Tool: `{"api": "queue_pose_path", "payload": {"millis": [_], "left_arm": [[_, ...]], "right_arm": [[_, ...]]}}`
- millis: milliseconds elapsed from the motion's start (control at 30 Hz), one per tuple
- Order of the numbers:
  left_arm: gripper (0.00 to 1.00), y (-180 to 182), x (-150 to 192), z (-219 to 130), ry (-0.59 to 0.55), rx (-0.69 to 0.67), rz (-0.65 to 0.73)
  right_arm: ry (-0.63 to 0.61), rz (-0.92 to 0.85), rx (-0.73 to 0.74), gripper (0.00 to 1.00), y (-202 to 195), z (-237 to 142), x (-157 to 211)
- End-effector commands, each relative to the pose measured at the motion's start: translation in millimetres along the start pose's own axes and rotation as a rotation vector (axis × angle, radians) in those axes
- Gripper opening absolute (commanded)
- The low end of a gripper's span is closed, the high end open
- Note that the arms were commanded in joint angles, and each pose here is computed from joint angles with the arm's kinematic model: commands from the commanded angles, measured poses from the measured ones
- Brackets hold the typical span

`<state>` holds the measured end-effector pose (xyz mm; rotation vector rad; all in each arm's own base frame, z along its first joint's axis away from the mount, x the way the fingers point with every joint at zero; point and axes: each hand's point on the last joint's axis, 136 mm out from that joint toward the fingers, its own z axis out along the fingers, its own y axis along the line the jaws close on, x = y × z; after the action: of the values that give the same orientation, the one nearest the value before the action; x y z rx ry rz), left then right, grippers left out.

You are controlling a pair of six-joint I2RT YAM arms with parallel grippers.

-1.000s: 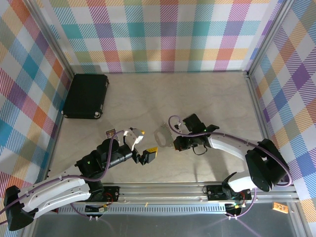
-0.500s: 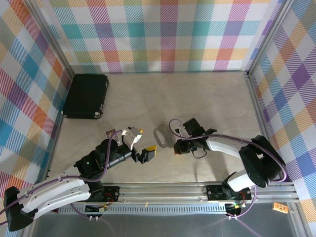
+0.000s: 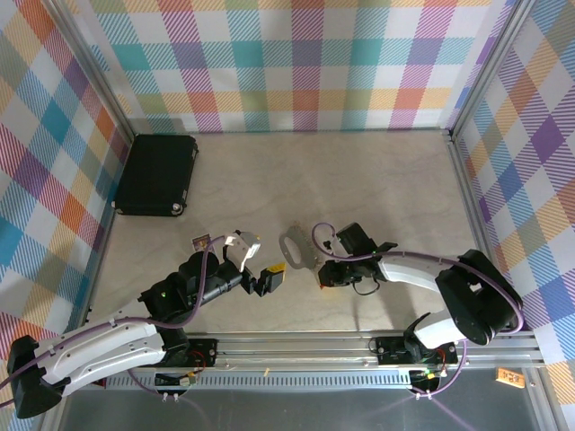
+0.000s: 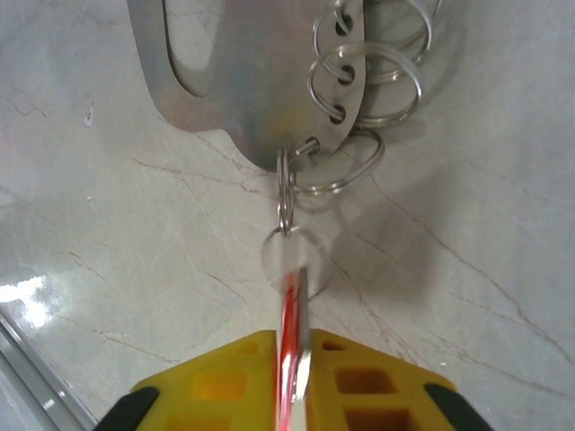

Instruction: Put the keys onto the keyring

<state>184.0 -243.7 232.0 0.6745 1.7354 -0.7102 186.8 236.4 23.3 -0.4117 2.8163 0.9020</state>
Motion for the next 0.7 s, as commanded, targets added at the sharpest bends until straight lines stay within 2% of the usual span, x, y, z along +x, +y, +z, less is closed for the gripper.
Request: {"api": "queue_pose_path", "payload": {"millis": [0,333,667], "left_arm": [[1.00,3,-17,-3,-0.042,-0.022,-0.016],[1.00,15,-16,-5,-0.035,-0.091,-0.033],[1.00,72,-7,-19,-0.008,-0.403,-0.085]], "right_arm": [[-0.002,0.006,-0.004,0.19,2,-2,5],[-0.080,-0.021,0.019,0.42,7,-26,0],[-0.284,-0.134,0.131,0.72,11,-81,-27]]}}
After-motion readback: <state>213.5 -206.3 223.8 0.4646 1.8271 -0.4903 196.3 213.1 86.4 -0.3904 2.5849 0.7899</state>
